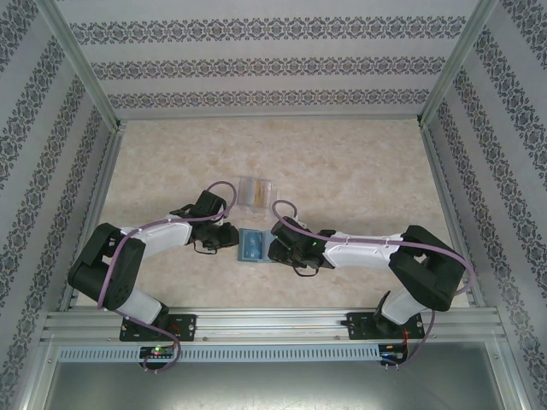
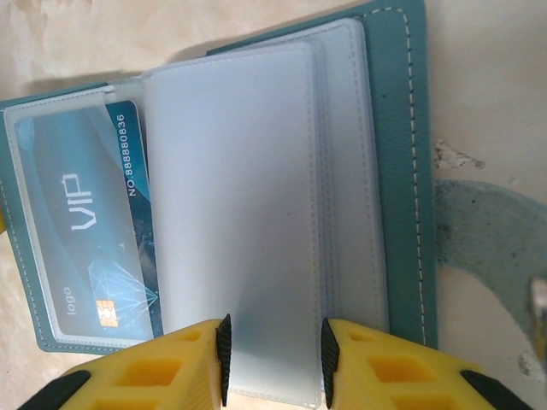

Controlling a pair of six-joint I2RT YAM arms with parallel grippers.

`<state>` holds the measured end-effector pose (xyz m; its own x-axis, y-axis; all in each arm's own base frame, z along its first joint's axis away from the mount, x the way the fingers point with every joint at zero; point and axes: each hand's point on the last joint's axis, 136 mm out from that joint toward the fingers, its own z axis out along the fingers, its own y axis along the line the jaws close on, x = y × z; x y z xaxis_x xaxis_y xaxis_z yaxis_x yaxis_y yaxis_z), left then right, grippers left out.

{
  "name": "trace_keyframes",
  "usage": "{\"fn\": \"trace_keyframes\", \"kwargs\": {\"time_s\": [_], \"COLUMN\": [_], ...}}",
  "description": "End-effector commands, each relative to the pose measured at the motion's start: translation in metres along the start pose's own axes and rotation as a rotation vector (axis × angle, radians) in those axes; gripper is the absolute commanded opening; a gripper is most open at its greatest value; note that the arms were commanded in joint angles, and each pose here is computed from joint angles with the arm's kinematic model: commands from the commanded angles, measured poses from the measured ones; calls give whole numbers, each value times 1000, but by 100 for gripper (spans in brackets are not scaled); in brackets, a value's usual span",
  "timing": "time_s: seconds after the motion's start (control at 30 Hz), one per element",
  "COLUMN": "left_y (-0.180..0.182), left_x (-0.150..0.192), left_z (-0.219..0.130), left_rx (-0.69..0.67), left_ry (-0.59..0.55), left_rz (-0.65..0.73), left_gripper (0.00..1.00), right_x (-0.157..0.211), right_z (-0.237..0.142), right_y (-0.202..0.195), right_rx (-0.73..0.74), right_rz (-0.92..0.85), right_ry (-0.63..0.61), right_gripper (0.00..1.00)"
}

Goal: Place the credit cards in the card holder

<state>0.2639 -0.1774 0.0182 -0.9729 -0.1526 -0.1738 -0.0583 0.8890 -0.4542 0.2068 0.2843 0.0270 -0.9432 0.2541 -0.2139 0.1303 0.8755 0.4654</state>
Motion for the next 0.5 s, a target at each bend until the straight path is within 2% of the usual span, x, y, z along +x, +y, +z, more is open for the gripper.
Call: {"fn": "trace_keyframes", "kwargs": {"time_s": [0.0, 0.27, 0.47], "left_y": [16, 15, 17], "left_x": [27, 26, 27], "left_z": [6, 6, 7], "left_rx": [-29, -29, -31], "left_ry": [93, 94, 96], "left_rz": [-19, -19, -22], "left_gripper": [28, 29, 28], "right_x": [-3, -7, -7], "right_z": [-7, -12, -11], "right_y": [9, 12, 14], "right_rx": [-5, -12, -18], "right_rz": [-44, -56, -62], "right_ry": [-21, -44, -47], "right_gripper": [35, 34, 30]}}
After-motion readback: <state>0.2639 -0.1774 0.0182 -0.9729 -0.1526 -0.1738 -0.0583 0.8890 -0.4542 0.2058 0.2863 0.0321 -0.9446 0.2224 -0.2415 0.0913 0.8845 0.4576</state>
